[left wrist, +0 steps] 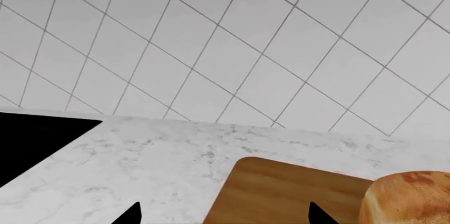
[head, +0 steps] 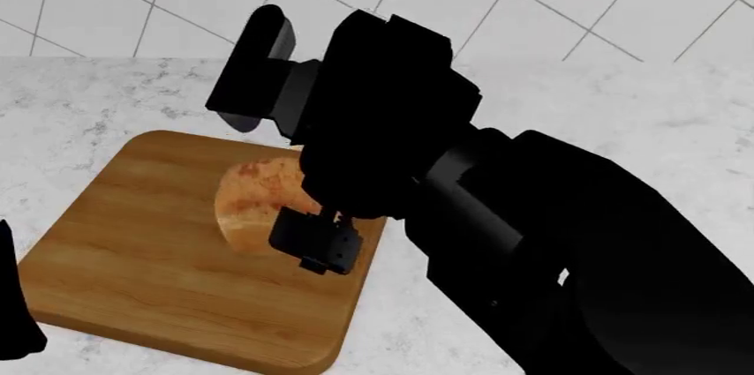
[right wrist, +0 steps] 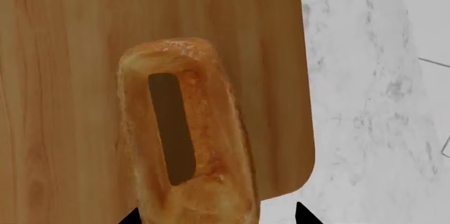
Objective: Place the bread and cheese on the cutting board.
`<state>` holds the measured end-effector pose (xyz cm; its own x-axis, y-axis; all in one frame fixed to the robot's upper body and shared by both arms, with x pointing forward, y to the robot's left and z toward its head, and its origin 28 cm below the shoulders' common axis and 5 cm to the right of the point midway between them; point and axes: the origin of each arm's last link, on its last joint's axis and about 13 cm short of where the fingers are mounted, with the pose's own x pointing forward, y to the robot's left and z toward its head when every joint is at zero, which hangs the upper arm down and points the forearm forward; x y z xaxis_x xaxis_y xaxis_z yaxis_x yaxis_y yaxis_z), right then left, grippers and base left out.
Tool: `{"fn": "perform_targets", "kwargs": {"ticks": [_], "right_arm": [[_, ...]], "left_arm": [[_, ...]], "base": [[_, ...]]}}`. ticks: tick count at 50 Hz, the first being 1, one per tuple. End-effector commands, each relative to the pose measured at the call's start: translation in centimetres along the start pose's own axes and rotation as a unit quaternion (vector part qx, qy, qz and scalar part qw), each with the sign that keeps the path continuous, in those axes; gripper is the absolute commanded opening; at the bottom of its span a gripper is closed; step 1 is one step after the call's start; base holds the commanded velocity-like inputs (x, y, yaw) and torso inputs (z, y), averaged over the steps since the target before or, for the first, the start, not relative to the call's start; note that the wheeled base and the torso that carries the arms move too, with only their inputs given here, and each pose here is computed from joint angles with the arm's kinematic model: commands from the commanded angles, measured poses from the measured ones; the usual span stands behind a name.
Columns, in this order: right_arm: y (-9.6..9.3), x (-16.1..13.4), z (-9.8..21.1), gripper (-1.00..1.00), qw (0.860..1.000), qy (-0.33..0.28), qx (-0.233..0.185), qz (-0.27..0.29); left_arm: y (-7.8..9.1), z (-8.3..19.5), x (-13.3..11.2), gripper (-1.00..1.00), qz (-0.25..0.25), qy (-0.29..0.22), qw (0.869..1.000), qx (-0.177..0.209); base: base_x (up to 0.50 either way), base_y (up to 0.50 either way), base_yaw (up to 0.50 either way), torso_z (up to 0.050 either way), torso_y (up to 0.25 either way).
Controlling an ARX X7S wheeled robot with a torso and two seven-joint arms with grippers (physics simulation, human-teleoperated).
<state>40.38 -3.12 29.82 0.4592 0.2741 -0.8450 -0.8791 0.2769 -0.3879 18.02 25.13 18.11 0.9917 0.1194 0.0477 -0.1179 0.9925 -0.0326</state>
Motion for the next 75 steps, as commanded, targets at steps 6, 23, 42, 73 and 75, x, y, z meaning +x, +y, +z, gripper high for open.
{"fn": "perform_targets", "kwargs": {"ticks": [6,23,42,73,75], "right_arm": [[-1.1,-2.3,0.9,1.00,0.999,-0.023,-0.003,-0.025],[-1.1,-5.9,3.5,1.00,0.993,-0.065,-0.050,-0.086],[15.3,-12.9,-6.2,1.00,0.954,-0.226,-0.004,-0.198],[22.3,-8.8,-11.5,1.00,0.892,-0.406,0.179,-0.089],[22.6,-8.7,-11.3,1.00,0.889,-0.403,0.200,-0.085]], "left_arm": [[-0.2,0.1,-0.1,1.00,-0.005,0.000,1.000,0.001],[-0.1,0.3,-0.3,1.00,0.007,-0.005,0.999,0.041],[1.4,1.7,-0.9,1.00,0.044,-0.016,0.997,0.056],[1.7,1.9,-1.1,1.00,0.054,-0.016,0.996,0.064],[1.8,1.7,-1.0,1.00,0.055,-0.016,0.996,0.064]], "base": [[0.00,0.00,0.00,0.000,0.000],[0.00,0.00,0.00,0.000,0.000],[0.00,0.00,0.00,0.000,0.000],[0.00,0.00,0.00,0.000,0.000],[0.00,0.00,0.00,0.000,0.000]]}}
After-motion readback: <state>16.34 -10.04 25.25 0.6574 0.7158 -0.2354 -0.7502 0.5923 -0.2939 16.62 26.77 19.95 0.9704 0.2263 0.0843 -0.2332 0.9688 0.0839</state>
